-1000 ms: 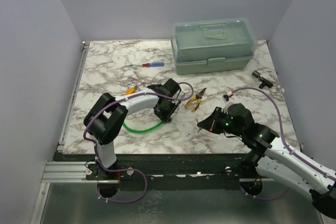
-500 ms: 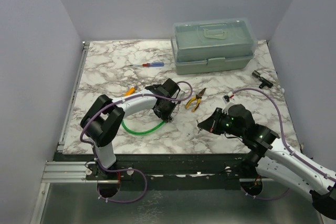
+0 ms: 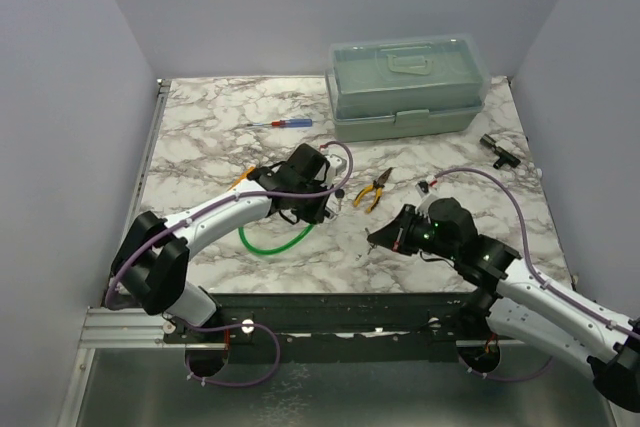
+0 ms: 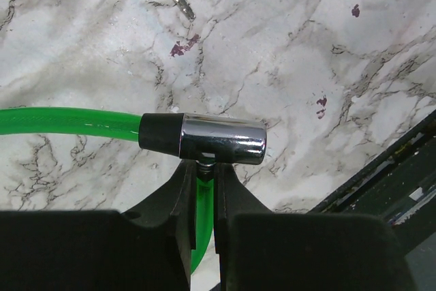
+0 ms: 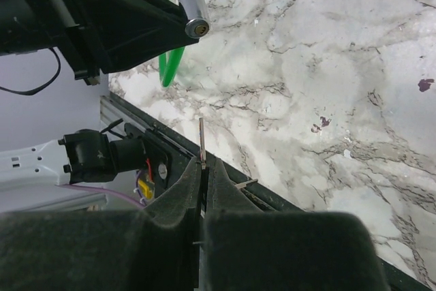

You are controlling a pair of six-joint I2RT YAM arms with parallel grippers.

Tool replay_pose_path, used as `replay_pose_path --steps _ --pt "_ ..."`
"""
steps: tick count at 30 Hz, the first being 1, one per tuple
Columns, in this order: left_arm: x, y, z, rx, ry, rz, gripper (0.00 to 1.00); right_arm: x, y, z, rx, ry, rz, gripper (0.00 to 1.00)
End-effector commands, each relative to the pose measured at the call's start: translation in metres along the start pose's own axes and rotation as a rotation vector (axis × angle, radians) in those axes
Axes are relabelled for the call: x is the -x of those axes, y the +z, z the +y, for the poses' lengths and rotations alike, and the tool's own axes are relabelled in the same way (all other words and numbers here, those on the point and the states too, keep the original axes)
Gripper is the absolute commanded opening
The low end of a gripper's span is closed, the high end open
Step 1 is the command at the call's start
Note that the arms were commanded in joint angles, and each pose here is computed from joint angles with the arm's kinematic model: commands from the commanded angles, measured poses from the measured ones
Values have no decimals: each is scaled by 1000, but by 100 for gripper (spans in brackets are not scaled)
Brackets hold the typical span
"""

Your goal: Unlock with the key

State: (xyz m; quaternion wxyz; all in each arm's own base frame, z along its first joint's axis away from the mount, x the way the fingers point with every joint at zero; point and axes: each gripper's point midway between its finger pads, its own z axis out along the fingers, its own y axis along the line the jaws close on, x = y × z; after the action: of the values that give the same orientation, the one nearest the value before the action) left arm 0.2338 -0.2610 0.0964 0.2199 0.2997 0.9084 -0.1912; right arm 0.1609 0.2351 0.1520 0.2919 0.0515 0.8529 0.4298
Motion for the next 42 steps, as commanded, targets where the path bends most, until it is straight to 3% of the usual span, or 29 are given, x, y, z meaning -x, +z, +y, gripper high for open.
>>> replay_pose_path --steps 1,16,27,42 --pt "16 -16 -13 -46 -11 -92 0 4 5 23 81 -11 12 0" --pt "31 -61 -26 -98 80 -277 0 1 9 81 325 -52 114 0" --pt "32 -67 -34 -131 102 -299 0 -8 30 73 289 -3 180 0" --pt "29 -67 -42 -159 126 -294 0 -3 45 73 277 47 167 0"
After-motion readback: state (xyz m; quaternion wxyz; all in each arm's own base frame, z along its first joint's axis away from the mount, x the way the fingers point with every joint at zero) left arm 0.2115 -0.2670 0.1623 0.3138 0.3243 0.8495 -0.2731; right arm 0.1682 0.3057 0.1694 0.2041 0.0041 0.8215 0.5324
